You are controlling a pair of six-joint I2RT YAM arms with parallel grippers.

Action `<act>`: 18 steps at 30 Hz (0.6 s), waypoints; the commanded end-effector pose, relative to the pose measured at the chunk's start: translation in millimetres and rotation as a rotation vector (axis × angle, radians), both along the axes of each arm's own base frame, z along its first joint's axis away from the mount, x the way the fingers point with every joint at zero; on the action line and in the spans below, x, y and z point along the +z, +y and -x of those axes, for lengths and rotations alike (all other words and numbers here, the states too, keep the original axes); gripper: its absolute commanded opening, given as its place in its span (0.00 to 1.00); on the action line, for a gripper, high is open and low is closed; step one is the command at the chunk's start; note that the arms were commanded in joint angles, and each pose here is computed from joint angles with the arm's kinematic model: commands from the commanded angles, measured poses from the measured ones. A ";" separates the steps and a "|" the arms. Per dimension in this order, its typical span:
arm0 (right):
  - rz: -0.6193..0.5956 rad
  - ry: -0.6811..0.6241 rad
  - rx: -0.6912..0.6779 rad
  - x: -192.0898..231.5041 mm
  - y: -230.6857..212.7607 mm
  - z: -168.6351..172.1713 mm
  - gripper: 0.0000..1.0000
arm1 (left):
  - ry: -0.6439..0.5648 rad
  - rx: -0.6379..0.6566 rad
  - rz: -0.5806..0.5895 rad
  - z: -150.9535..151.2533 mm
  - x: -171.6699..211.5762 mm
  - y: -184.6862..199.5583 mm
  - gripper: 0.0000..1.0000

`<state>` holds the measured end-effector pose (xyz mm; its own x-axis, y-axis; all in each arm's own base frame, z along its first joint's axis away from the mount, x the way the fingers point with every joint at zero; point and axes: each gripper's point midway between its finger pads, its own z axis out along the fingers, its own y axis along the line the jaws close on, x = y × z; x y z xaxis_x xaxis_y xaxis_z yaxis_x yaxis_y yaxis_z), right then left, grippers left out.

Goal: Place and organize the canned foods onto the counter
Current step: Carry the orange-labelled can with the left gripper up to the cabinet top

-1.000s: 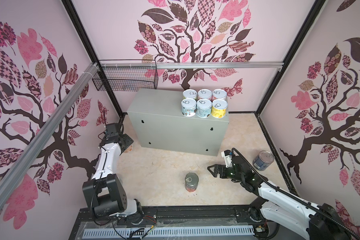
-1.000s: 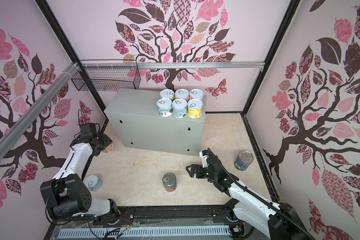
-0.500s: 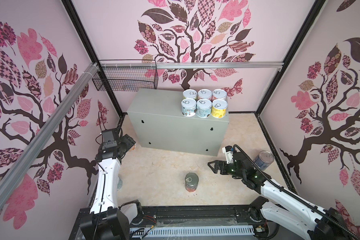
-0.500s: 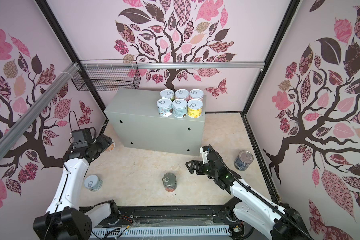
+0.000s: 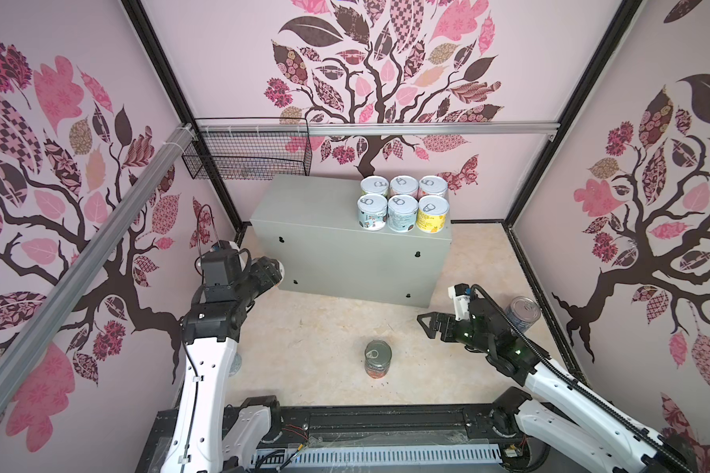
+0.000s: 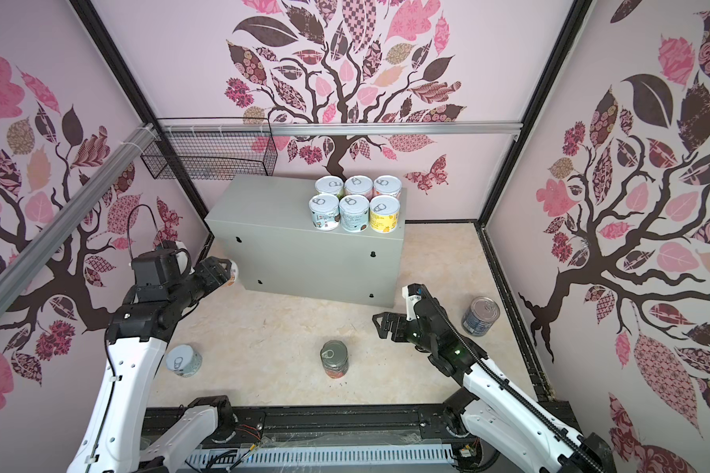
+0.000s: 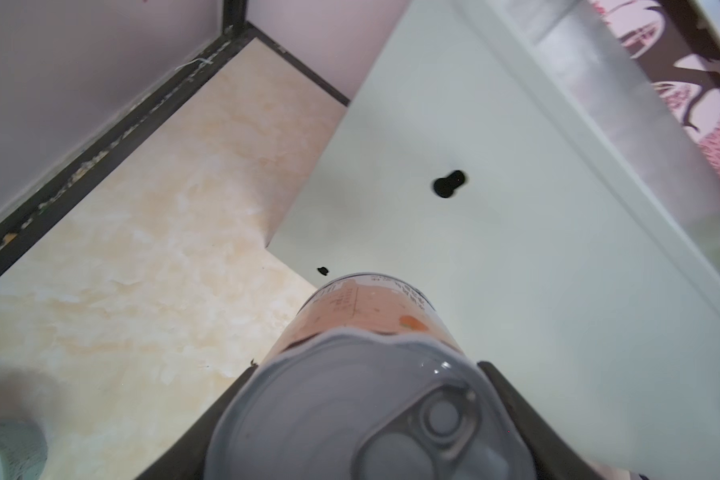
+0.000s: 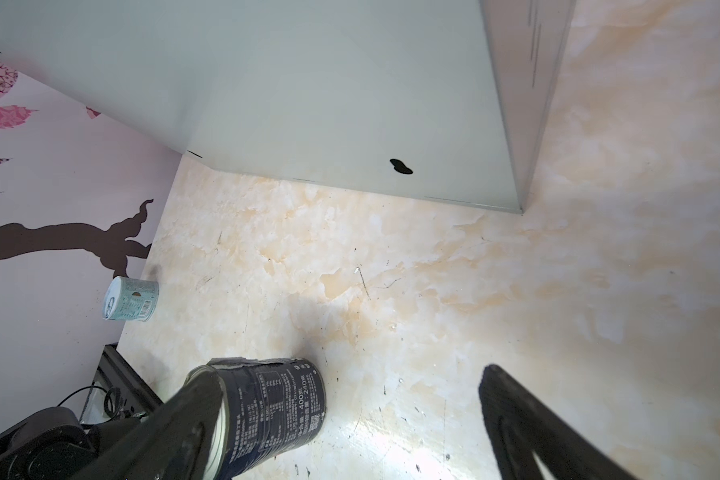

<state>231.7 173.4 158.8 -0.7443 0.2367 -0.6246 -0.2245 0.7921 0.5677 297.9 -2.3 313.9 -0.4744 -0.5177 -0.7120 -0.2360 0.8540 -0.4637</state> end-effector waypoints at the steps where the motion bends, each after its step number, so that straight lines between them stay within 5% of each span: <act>1: 0.031 -0.026 -0.020 17.3 -6.3 -0.9 1.00 | -0.130 -0.056 -0.054 5.7 51.2 -9.8 0.51; 18: 0.085 -0.048 -0.040 31.7 -16.2 -0.8 1.00 | -0.191 -0.309 -0.185 -5.5 115.6 -73.9 0.51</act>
